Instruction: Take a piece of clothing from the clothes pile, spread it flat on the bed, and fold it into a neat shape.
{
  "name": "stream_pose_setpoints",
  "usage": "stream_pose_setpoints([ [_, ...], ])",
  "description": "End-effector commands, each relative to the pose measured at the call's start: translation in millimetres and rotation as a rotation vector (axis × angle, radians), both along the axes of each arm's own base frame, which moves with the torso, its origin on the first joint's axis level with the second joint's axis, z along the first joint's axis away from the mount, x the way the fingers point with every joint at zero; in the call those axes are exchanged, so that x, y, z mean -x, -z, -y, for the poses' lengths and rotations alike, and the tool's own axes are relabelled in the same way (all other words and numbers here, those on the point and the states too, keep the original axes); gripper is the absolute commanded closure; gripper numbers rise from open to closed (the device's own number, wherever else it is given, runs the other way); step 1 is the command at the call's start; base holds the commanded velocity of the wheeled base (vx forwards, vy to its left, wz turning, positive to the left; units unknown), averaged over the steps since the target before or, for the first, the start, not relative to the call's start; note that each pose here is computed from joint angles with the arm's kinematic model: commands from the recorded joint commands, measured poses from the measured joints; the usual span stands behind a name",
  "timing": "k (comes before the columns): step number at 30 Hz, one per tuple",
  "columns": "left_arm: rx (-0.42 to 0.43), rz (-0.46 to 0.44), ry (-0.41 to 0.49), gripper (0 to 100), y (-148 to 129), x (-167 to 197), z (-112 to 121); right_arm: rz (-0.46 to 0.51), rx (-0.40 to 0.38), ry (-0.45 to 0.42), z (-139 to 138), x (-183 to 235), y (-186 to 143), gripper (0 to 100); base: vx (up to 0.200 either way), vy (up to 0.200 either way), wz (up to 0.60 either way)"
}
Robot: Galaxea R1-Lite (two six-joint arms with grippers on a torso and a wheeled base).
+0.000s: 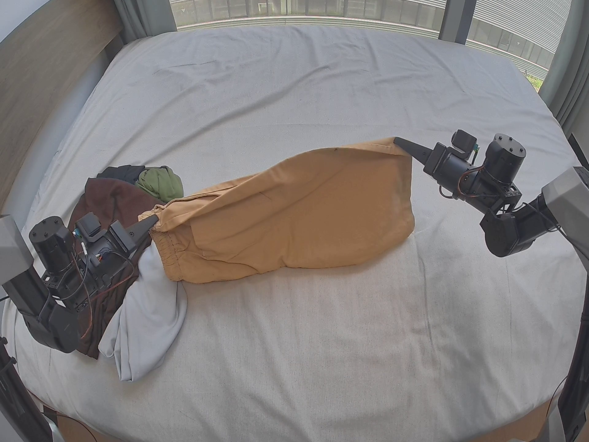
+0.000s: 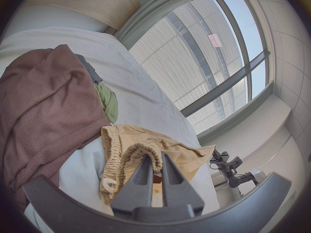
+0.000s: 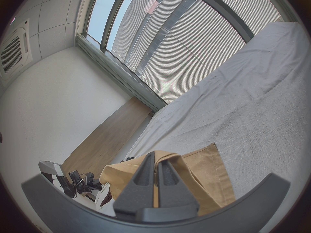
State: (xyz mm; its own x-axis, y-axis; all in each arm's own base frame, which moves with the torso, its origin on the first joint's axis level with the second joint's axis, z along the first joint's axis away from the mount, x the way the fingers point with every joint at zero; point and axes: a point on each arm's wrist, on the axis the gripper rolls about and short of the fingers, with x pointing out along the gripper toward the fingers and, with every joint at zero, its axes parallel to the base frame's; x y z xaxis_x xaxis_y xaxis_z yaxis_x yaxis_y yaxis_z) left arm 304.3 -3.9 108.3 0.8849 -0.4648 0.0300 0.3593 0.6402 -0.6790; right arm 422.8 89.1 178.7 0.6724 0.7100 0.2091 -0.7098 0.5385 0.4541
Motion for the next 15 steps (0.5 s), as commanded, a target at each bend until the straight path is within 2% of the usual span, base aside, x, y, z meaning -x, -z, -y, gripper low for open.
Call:
stream_pose_setpoints([
  [1, 0.004, -0.013, -0.023, 100, 7, -8, 0, -0.007, 0.002, 0.000, -3, -15, 6, 100, 0.000, 0.000, 0.00],
  [15, 0.004, -0.021, -0.049, 100, 15, -20, -1, 0.012, -0.001, 0.001, -7, -40, 18, 100, 0.000, 0.000, 0.00],
])
